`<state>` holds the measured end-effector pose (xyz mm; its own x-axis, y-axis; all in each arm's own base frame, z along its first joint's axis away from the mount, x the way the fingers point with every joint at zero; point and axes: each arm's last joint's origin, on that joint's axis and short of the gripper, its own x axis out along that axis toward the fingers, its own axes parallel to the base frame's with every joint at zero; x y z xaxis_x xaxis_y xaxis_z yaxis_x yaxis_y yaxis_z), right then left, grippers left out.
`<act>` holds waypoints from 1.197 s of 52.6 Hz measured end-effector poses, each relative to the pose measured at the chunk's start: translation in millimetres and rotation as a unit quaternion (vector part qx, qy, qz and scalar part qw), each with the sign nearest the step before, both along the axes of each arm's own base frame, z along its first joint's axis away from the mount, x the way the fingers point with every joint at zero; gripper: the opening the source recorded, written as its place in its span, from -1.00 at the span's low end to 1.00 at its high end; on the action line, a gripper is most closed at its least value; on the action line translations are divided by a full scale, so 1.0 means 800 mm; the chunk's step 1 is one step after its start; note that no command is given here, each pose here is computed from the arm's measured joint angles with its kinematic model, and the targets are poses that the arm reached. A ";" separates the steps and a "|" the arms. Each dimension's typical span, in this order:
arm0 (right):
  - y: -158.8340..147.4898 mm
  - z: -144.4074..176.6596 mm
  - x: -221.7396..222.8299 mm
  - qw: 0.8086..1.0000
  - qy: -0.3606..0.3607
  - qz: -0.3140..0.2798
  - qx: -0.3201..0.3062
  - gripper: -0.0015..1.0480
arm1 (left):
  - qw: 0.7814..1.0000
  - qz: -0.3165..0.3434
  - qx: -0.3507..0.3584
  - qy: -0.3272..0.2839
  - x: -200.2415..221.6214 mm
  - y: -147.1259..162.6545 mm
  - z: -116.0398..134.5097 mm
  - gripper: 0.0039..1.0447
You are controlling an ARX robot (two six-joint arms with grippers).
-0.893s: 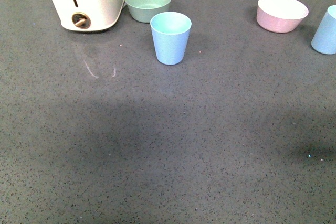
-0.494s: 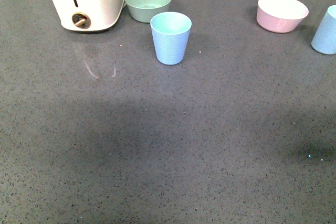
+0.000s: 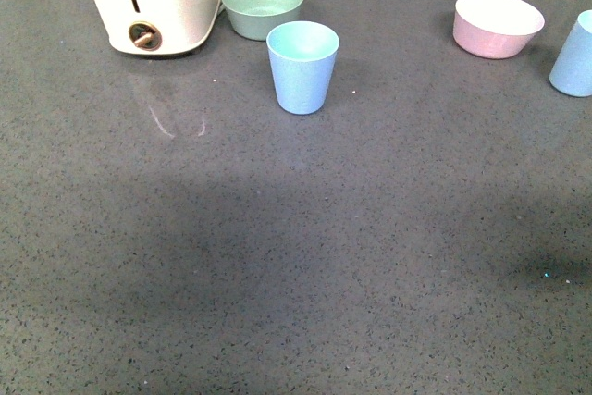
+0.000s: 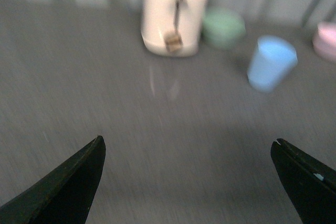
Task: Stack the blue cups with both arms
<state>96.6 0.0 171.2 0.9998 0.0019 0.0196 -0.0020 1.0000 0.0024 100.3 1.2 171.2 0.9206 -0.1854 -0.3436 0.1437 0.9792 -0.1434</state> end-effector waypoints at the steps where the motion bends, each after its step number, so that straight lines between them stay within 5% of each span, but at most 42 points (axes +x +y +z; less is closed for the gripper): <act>1: 0.000 0.000 0.000 1.000 0.000 0.000 0.000 0.83 | 0.999 -0.011 -0.013 0.035 0.003 0.001 0.002 0.84; 4: 0.000 0.000 0.000 1.000 0.000 0.000 0.000 0.83 | 0.995 -0.025 -0.041 0.088 0.023 0.005 0.016 0.84; 12: 0.000 0.000 0.000 1.000 0.000 -0.001 0.000 0.83 | 0.993 -0.064 -0.047 0.090 0.108 -0.003 0.064 0.84; 24: 0.000 0.000 0.000 1.000 0.000 -0.001 0.000 0.83 | 0.982 -0.130 -0.043 0.129 0.185 -0.058 0.079 0.84; 36: 0.000 0.000 0.000 1.000 0.000 -0.001 0.000 0.83 | 0.970 -0.175 -0.032 0.163 0.254 -0.125 0.077 0.84; 49: 0.000 0.000 0.000 1.000 0.000 -0.001 0.000 0.83 | 0.967 -0.154 -0.013 0.203 0.334 -0.182 0.062 0.84; 63: 0.000 0.000 0.000 1.000 0.000 -0.001 0.000 0.83 | 0.966 -0.134 -0.006 0.220 0.360 -0.214 0.051 0.84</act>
<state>96.5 0.0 171.3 0.9998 0.0000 0.0200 0.0000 1.0000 0.0025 388.3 -170.1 211.6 0.6047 -0.4029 -0.6870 0.3148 0.9133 -0.2586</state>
